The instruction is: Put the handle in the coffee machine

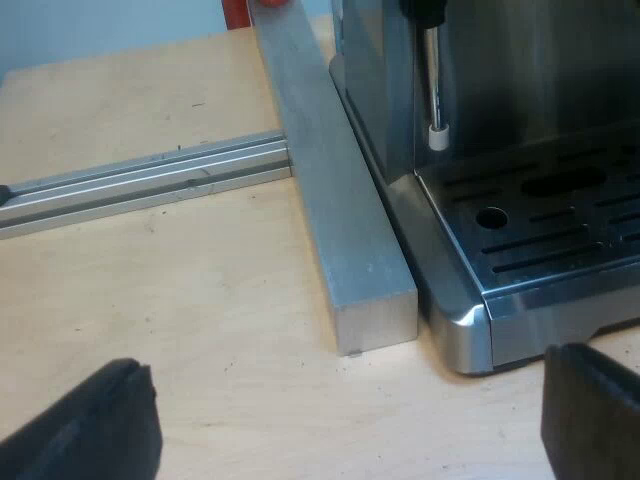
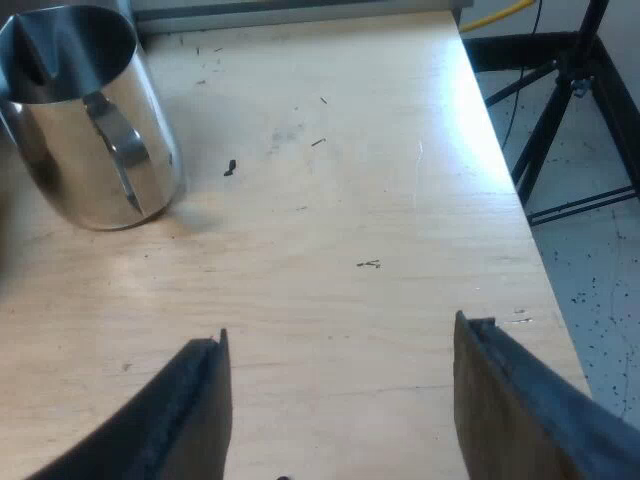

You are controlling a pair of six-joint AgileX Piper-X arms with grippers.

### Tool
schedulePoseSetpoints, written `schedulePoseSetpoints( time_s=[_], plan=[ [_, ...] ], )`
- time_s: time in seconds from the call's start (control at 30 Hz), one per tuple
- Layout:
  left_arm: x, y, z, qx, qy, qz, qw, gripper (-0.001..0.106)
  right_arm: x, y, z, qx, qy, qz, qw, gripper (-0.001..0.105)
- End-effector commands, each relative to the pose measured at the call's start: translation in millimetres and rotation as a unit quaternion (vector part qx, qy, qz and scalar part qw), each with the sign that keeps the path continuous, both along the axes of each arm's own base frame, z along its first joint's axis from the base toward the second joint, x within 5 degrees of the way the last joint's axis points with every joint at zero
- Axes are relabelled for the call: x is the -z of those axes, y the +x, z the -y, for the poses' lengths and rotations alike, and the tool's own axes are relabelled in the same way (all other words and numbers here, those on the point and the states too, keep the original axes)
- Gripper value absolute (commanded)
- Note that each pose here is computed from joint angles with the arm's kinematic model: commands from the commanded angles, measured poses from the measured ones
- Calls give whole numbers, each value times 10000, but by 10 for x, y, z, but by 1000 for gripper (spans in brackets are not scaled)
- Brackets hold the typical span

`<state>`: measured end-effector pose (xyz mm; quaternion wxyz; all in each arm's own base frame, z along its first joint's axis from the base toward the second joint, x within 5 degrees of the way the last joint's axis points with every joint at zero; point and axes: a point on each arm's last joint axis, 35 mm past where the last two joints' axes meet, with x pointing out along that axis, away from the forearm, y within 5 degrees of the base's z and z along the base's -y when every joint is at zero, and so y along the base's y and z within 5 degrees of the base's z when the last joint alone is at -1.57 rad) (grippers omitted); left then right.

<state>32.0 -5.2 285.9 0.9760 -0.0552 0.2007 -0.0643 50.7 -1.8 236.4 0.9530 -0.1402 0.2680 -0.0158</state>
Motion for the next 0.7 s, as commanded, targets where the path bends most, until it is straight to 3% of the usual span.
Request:
schedulePoseSetpoints(
  time_s=[0.03,0.7],
  plan=[
    [-15,21,3,41,-5,3,10000,79,-34,0,2,-19,-44,28,10000,52],
    [-16,20,9,136,4,12,9999,79,-34,0,2,-19,-44,28,10000,52]
  ],
)
